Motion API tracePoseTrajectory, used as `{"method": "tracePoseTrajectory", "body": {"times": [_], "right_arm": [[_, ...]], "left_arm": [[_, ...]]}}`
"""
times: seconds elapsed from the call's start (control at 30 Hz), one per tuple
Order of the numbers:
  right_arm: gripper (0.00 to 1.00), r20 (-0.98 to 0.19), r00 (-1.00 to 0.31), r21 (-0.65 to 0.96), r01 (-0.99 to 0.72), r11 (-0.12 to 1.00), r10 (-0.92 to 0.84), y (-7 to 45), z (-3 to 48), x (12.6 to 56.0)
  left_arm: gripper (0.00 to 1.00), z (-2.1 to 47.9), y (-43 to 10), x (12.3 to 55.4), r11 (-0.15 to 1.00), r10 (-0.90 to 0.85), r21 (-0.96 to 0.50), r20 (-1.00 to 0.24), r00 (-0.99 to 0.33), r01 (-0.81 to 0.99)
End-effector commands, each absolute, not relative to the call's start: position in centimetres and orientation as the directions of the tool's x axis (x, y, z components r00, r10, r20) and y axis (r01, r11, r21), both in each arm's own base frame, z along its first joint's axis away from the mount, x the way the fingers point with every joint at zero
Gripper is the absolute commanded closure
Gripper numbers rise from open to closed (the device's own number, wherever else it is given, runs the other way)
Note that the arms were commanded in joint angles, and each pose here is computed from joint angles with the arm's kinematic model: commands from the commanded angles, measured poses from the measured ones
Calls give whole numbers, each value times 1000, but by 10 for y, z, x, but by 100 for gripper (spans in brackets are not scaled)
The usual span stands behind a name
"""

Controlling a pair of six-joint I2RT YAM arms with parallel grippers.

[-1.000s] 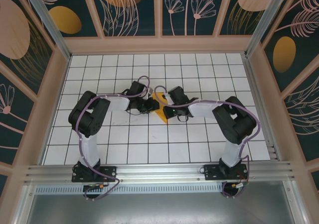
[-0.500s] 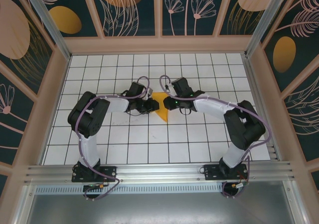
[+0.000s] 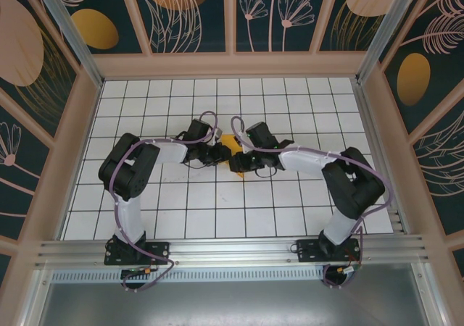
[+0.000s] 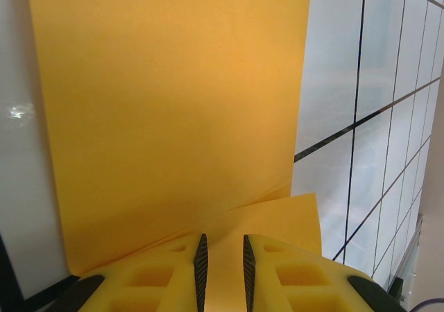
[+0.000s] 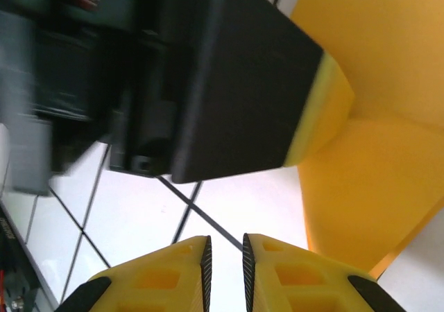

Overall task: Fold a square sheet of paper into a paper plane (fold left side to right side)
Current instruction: Third fold the triangle at the center of the table.

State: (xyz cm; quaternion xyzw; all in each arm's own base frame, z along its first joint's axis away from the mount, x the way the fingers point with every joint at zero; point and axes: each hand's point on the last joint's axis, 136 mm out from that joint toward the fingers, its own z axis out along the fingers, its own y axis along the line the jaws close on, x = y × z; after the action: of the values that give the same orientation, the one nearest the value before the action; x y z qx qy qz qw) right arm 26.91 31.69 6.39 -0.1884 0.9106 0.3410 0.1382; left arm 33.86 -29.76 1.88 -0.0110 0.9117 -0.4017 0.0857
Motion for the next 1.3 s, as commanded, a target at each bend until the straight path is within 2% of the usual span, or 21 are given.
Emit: {"method": "tracePoseTrajectory", "body": {"times": [0.0, 0.5, 1.27], "right_arm": [[78, -351, -903, 560, -413, 718, -246, 319, 55, 276], [78, -259, -932, 503, -353, 789, -252, 302, 18, 274], [78, -200, -950, 548, -313, 776, -241, 302, 10, 259]], "left_arm": [[75, -32, -268, 309, 794, -93, -605, -31, -995, -56], [75, -32, -268, 309, 795, -92, -605, -32, -995, -54], [76, -32, -267, 309, 797, -91, -602, -37, -995, -51]]}}
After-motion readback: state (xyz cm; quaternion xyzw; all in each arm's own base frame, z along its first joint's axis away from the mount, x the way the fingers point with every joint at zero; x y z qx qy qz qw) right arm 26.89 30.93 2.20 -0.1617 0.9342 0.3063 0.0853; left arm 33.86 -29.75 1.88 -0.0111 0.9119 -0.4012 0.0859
